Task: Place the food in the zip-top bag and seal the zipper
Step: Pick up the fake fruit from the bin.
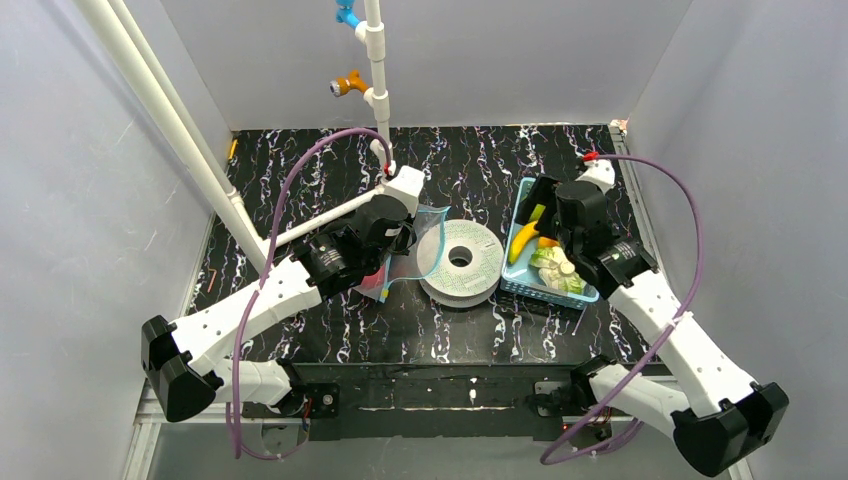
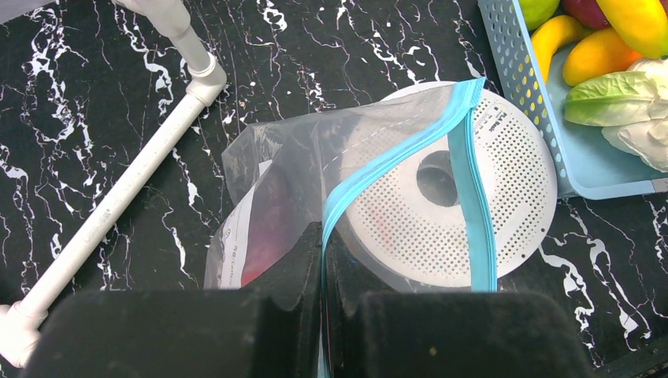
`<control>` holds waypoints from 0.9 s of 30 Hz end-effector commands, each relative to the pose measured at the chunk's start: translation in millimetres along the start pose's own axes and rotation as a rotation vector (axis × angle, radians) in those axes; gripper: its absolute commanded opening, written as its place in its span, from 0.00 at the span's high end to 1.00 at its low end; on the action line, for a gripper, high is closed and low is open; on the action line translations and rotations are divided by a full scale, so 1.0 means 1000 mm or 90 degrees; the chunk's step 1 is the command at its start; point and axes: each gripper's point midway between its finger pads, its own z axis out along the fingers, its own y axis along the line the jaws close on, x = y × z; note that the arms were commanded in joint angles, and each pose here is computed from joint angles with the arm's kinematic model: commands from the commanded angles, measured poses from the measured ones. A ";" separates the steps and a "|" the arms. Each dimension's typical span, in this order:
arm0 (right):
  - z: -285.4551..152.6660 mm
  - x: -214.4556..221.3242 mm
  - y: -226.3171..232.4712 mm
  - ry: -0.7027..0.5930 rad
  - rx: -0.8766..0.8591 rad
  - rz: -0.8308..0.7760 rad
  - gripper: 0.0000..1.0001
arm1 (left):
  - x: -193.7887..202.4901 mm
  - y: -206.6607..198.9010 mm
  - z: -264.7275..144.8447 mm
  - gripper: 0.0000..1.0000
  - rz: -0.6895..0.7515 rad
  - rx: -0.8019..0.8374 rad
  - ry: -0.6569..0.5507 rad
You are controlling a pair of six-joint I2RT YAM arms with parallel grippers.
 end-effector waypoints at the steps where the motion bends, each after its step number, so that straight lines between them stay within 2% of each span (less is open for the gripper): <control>1: 0.021 0.008 -0.032 0.023 0.076 0.001 0.02 | -0.004 -0.001 -0.003 1.00 -0.011 0.002 -0.006; 7: 0.050 0.028 -0.055 0.103 0.152 -0.043 0.02 | -0.004 -0.001 -0.002 1.00 -0.011 0.004 -0.004; 20: 0.096 0.047 -0.106 0.159 0.354 -0.187 0.02 | -0.004 -0.001 -0.003 1.00 -0.011 0.003 -0.003; 27: 0.112 0.056 -0.112 0.171 0.366 -0.233 0.08 | -0.004 0.000 -0.002 1.00 -0.009 -0.001 -0.003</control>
